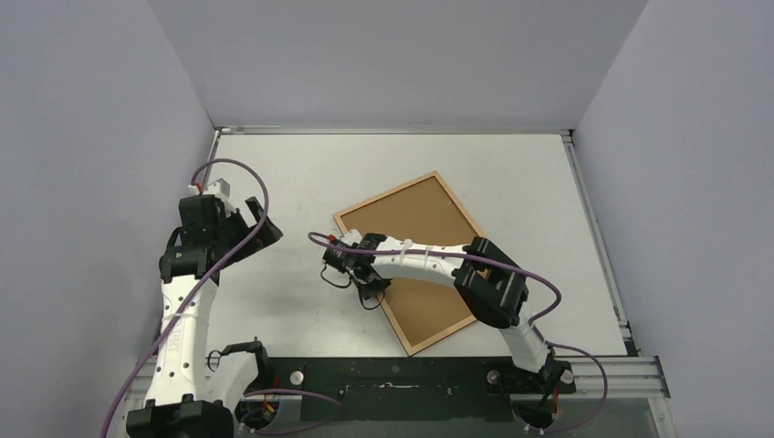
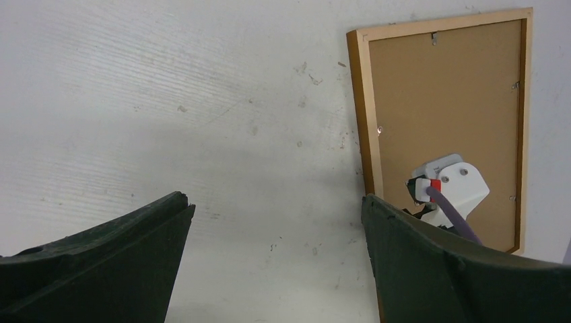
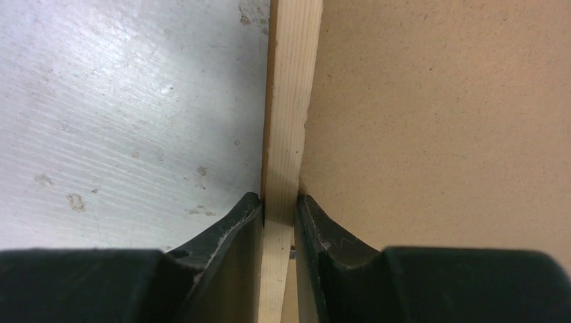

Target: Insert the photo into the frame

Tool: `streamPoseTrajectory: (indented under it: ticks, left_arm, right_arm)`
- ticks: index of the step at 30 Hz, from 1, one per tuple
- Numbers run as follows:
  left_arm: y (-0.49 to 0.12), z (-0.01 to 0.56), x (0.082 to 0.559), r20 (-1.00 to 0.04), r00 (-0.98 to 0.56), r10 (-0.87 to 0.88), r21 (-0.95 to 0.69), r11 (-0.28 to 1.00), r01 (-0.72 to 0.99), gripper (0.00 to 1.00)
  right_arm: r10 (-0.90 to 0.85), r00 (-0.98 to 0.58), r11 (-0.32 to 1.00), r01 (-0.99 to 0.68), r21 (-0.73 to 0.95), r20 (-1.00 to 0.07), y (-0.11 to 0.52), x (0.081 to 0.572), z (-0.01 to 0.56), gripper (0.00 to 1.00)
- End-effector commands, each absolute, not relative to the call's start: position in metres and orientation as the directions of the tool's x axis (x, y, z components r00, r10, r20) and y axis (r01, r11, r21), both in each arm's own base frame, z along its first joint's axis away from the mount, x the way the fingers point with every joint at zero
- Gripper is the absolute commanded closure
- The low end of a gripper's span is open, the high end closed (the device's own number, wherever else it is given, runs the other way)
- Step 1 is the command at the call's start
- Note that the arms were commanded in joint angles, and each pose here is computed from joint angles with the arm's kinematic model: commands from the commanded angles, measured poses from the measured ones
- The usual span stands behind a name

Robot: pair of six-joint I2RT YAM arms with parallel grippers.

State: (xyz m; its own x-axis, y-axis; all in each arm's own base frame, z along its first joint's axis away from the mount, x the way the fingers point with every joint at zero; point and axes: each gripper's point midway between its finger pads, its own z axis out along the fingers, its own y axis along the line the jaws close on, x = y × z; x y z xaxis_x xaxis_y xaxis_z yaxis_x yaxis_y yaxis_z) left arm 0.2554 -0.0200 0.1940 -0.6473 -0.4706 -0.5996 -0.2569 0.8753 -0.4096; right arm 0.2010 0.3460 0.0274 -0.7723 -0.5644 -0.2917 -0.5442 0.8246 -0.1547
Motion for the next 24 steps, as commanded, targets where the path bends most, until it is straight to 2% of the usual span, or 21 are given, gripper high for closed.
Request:
streamPoseTrajectory:
  ticks: [1,5,11,15,17,21,24]
  left_arm:
    - [-0.024,0.193,0.256,-0.586,-0.639,-0.498,-0.442,0.858,-0.263,0.03]
    - [-0.044,0.180,0.257,-0.525,-0.666,-0.531,-0.532,0.815,-0.230,0.08]
    - [-0.084,0.176,0.261,-0.430,-0.699,-0.571,-0.709,0.693,-0.130,0.11]
    - [-0.114,0.182,0.262,-0.388,-0.736,-0.555,-0.810,0.586,-0.015,0.11]
    - [-0.125,0.183,0.262,-0.388,-0.754,-0.530,-0.827,0.562,0.031,0.11]
    - [-0.138,0.168,0.258,-0.366,-0.790,-0.492,-0.816,0.578,0.018,0.11]
    - [-0.161,0.161,0.254,-0.336,-0.839,-0.427,-0.843,0.533,0.067,0.11]
  right_arm:
    - [-0.508,-0.788,0.853,-0.518,-0.072,-0.347,0.372,0.209,0.037,0.93]
    - [-0.446,-0.794,0.867,-0.498,0.021,-0.412,0.395,0.220,0.065,1.00]
    - [-0.258,-0.839,0.884,-0.405,0.232,-0.479,0.418,0.257,0.125,1.00]
    - [-0.153,-0.868,0.863,-0.350,0.364,-0.472,0.429,0.278,0.151,1.00]
    - [-0.116,-0.871,0.854,-0.332,0.400,-0.477,0.432,0.287,0.161,1.00]
    - [-0.008,-0.875,0.829,-0.277,0.486,-0.485,0.441,0.304,0.183,1.00]
    - [0.064,-0.874,0.802,-0.242,0.546,-0.482,0.448,0.313,0.196,1.00]
